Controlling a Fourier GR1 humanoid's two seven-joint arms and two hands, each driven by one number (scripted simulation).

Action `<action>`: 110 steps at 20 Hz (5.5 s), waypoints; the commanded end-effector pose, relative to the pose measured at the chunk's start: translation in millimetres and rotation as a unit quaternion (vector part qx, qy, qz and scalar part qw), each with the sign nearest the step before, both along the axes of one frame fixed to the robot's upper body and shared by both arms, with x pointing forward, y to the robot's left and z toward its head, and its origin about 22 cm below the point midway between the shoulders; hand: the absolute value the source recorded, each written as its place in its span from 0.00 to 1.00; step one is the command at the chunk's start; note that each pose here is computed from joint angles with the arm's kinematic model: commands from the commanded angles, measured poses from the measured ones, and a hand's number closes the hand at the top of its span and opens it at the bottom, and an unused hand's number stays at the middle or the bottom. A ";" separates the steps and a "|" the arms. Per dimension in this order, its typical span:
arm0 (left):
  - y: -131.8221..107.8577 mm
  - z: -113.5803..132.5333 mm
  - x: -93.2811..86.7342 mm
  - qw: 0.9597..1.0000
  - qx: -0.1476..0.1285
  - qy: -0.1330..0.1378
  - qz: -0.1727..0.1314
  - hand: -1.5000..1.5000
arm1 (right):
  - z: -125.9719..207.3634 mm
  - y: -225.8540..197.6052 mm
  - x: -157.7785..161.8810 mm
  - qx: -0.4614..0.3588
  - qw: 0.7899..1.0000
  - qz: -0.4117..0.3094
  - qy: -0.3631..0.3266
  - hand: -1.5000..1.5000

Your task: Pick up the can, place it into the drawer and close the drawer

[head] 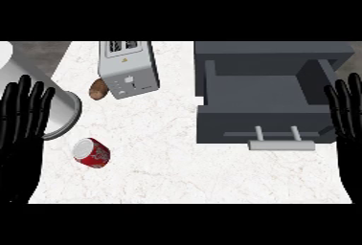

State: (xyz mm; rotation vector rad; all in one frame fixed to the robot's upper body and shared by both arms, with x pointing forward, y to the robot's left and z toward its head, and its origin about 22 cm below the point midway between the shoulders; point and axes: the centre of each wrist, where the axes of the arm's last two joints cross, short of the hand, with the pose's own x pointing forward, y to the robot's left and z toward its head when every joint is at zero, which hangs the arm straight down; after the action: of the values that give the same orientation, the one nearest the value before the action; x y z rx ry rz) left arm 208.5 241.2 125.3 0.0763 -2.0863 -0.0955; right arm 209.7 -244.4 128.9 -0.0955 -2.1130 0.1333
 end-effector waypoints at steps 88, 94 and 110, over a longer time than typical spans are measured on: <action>169.6 -194.5 57.6 0.932 0.065 0.272 -0.229 0.00 | -55.2 -50.9 -35.7 0.020 0.986 -0.070 0.152 0.00; 182.8 -201.0 51.8 0.933 0.065 0.270 -0.226 0.00 | -35.5 -57.0 -42.0 0.017 0.987 -0.065 0.144 0.00; 146.9 -226.7 58.1 0.931 0.059 0.272 -0.235 0.00 | -30.3 -51.4 -43.6 0.023 0.987 -0.062 0.145 0.00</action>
State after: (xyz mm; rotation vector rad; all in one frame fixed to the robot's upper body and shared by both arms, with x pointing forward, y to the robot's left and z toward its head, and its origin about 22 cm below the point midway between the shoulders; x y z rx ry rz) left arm 278.4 389.6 -90.4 -0.1996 -1.4611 -0.4962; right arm 165.5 -297.5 93.6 -0.1717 -1.8114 0.0178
